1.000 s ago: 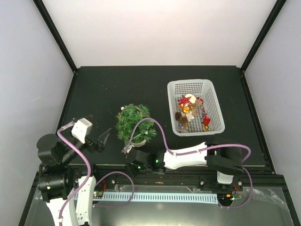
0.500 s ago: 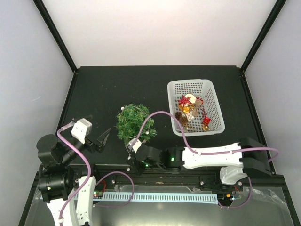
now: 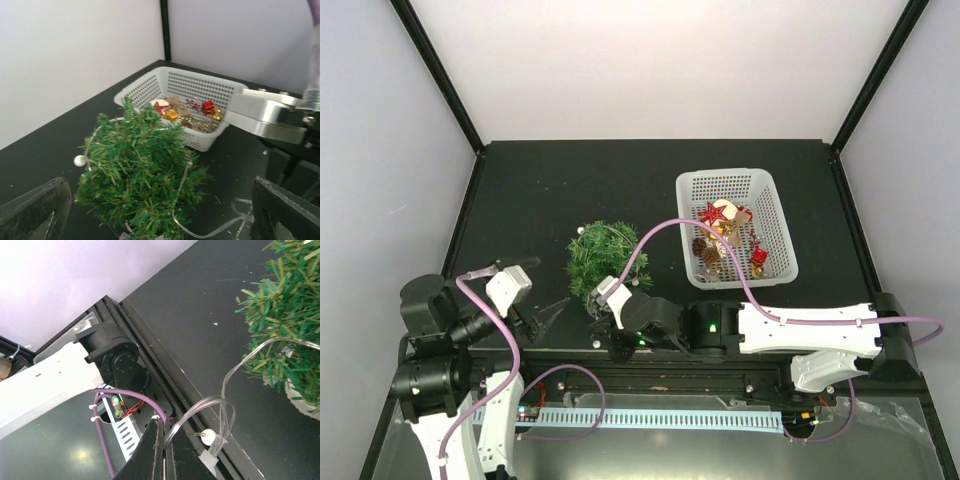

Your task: Decorate the small christmas tree

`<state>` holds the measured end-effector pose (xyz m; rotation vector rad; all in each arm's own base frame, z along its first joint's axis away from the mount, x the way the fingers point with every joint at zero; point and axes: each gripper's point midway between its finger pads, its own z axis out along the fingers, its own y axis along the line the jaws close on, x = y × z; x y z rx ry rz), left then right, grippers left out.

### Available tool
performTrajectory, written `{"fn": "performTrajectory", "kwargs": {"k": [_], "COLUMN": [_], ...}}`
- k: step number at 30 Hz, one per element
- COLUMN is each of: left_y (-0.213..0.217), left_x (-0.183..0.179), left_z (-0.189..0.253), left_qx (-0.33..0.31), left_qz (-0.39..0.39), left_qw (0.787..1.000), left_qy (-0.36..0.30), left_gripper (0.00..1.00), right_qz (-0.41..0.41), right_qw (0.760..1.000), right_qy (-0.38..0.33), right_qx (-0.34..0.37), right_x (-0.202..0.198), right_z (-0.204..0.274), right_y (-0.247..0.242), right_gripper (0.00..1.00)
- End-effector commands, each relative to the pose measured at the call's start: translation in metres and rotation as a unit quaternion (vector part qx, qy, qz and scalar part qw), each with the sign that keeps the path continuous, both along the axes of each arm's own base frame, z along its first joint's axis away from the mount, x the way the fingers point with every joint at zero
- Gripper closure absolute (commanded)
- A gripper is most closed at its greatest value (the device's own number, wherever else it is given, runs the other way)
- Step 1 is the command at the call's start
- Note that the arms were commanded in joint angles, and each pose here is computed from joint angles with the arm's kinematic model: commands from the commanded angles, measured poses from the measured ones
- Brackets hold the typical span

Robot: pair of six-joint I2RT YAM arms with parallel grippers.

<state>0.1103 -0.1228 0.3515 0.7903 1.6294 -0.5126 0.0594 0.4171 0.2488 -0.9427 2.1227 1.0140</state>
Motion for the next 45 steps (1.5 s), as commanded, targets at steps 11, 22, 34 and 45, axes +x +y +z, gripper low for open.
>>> {"fn": "performTrajectory", "kwargs": {"k": [11, 22, 34, 45], "left_y": [-0.023, -0.025, -0.038, -0.047], "left_x": [-0.029, -0.021, -0.019, -0.007], "left_z": [-0.011, -0.014, -0.029, -0.045], "left_qx": [0.039, 0.022, 0.018, 0.020], "left_qz": [-0.160, -0.185, -0.276, -0.286], "left_qw": [0.986, 0.982, 0.955, 0.950], "left_qy": [0.030, 0.044, 0.106, 0.122], "left_gripper": [0.23, 0.34, 0.60, 0.55], "right_qz": [-0.062, -0.084, -0.083, -0.073], "right_qw": [0.996, 0.990, 0.989, 0.990], "right_qy": [-0.055, -0.065, -0.051, -0.040], "right_qx": [0.044, 0.096, 0.116, 0.117], "right_x": [0.026, 0.036, 0.042, 0.040], "right_z": [0.057, 0.100, 0.107, 0.104], "right_y": [-0.021, -0.015, -0.002, 0.007], "right_gripper": [0.99, 0.99, 0.99, 0.99]}}
